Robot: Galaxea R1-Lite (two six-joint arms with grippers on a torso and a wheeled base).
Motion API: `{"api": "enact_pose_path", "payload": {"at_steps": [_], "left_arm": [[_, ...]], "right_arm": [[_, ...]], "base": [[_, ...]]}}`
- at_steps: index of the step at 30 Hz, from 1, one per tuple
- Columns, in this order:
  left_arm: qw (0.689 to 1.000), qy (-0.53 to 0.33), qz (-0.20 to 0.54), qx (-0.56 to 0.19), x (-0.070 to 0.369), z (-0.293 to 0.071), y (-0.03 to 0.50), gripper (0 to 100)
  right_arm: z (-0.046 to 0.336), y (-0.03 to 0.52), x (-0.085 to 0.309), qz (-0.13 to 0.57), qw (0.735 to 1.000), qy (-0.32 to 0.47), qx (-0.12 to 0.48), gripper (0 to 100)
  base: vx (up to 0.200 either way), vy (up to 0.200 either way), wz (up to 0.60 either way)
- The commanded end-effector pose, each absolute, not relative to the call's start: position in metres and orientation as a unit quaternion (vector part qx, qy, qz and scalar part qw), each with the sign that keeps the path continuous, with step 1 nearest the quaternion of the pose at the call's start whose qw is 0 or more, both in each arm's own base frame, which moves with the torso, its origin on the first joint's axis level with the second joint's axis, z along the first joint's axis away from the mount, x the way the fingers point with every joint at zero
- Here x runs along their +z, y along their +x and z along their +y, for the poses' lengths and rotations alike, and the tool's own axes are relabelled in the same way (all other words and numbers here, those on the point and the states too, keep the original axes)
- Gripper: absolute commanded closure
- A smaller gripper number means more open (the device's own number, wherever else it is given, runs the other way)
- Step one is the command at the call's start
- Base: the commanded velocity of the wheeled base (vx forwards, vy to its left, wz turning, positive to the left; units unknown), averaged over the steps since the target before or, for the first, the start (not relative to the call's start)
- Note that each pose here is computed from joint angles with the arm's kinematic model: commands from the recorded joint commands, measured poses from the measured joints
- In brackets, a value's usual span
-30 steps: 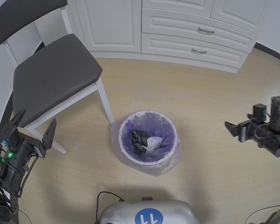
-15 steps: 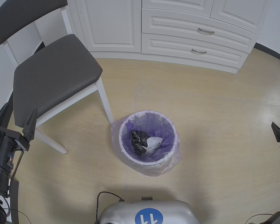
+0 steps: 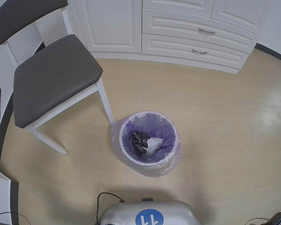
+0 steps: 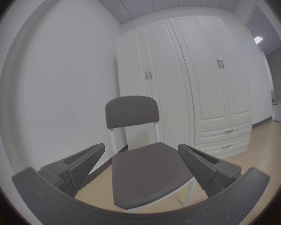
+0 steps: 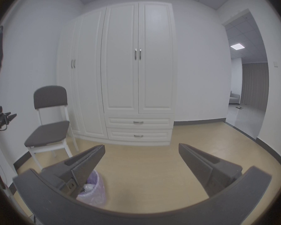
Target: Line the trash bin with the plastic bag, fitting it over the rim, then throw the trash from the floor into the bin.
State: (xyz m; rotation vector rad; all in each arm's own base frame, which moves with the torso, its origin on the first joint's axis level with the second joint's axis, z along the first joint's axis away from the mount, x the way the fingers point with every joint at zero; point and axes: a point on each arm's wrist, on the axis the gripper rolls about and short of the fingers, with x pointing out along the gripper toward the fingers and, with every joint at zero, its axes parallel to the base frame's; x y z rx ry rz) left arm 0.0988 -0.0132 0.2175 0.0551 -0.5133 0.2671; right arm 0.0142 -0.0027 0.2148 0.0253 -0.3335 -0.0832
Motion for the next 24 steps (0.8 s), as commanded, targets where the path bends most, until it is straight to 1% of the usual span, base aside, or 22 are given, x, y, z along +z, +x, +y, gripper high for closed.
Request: {"api": "enact_pose_path", "payload": {"at_steps": [1,3,6,9,10,11,13,24], "left_arm": [[0.946,0.015,-0.293,0.14,0.227,-0.004,0.061,0],[0.946,0.015,-0.293,0.139,0.227,-0.004,0.059,0],[0.948,0.018,-0.288,0.137,0.229,0.003,0.03,0],[0.95,0.026,-0.282,0.132,0.232,0.008,0.009,0],[0.95,0.026,-0.282,0.132,0.232,0.008,0.009,0],[0.952,0.035,-0.273,0.132,0.232,0.01,-0.006,0],[0.952,0.04,-0.27,0.14,0.232,0.012,-0.018,0],[0.935,0.041,-0.304,0.176,0.216,0.014,-0.049,0]], "right_arm": [[-0.006,-0.023,0.204,-0.244,0.968,0.023,-0.055,0],[-0.006,-0.024,0.203,-0.245,0.968,0.022,-0.056,0],[-0.006,-0.035,0.194,-0.266,0.961,0.021,-0.069,0],[-0.005,-0.041,0.19,-0.281,0.957,0.02,-0.077,0],[-0.005,-0.041,0.19,-0.281,0.957,0.02,-0.077,0],[-0.005,-0.046,0.19,-0.292,0.953,0.019,-0.081,0],[-0.005,-0.05,0.189,-0.305,0.949,0.02,-0.083,0],[-0.004,-0.064,0.172,-0.338,0.937,0.021,-0.083,0]], "base": [[0.0,0.0,0.0],[0.0,0.0,0.0],[0.0,0.0,0.0],[0.0,0.0,0.0],[0.0,0.0,0.0],[0.0,0.0,0.0],[0.0,0.0,0.0],[0.0,0.0,0.0]]}}
